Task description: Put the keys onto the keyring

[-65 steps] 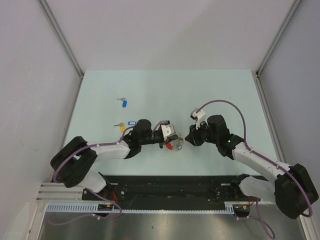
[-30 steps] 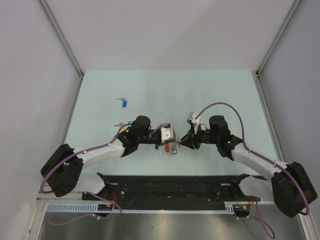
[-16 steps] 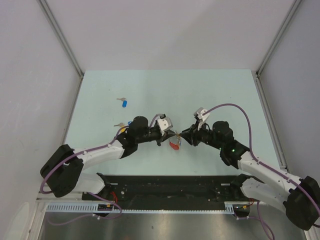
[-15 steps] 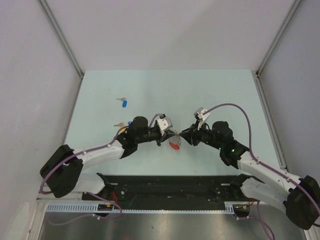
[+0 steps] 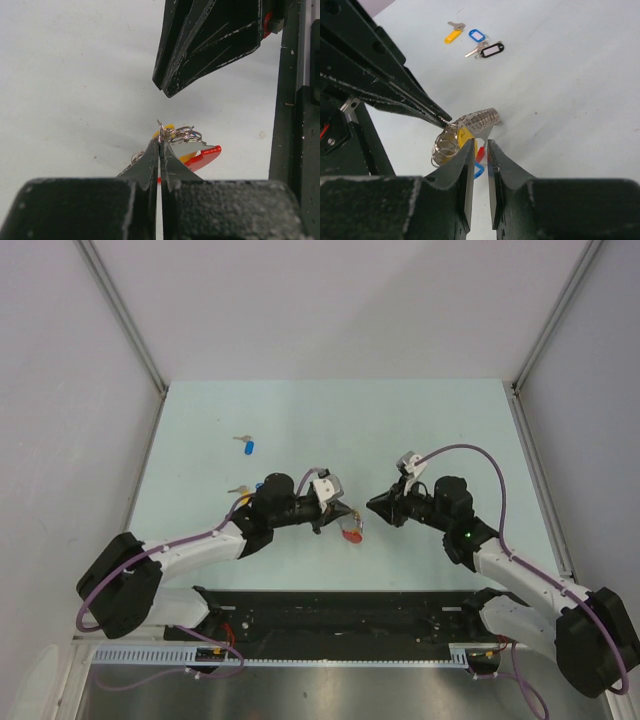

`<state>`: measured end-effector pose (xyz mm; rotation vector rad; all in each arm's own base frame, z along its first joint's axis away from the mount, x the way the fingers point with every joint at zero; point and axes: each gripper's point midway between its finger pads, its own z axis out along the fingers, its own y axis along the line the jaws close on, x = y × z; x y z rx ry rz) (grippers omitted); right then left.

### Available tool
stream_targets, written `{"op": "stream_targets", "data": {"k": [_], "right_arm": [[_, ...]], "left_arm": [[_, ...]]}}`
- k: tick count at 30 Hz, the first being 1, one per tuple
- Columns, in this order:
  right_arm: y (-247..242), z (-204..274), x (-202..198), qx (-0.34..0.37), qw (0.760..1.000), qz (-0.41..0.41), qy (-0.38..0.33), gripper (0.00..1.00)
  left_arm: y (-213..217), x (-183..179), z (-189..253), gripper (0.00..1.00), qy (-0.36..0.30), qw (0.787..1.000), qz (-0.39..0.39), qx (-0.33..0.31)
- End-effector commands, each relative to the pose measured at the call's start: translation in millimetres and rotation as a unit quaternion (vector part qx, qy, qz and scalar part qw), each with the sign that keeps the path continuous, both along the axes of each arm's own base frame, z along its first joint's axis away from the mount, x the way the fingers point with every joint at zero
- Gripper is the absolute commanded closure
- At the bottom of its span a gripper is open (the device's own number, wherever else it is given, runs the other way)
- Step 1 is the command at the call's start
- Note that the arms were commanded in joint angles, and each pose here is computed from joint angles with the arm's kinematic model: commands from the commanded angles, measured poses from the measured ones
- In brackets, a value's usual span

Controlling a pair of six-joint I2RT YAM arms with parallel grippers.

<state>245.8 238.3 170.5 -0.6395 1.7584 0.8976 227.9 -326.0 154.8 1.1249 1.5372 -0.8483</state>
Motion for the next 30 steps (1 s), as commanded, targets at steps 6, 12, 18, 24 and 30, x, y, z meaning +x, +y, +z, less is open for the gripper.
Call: {"op": "stream_targets", "data": {"k": [6, 12, 18, 24, 30], "right_arm": [[18, 14, -19, 0.032, 0.992, 0.102, -0.067, 0.8], [20, 11, -13, 0.038, 0.992, 0.099, -0.072, 0.79], [23, 7, -13, 0.044, 0.991, 0.105, -0.066, 0.79], [24, 4, -13, 0.05, 0.991, 0.105, -0.064, 0.8], [27, 4, -15, 0.059, 0.989, 0.115, -0.065, 0.81]], "left_arm": [[-5, -7, 32, 1.0, -0.05, 0.997, -0.035, -0.038], [-5, -9, 34, 0.99, -0.048, 0.997, -0.037, -0.043], [-6, -9, 37, 1.0, -0.05, 0.997, -0.037, -0.051], [-6, -9, 38, 0.99, -0.05, 0.996, -0.037, -0.057], [-6, -11, 41, 0.99, -0.051, 0.996, -0.04, -0.062]]}}
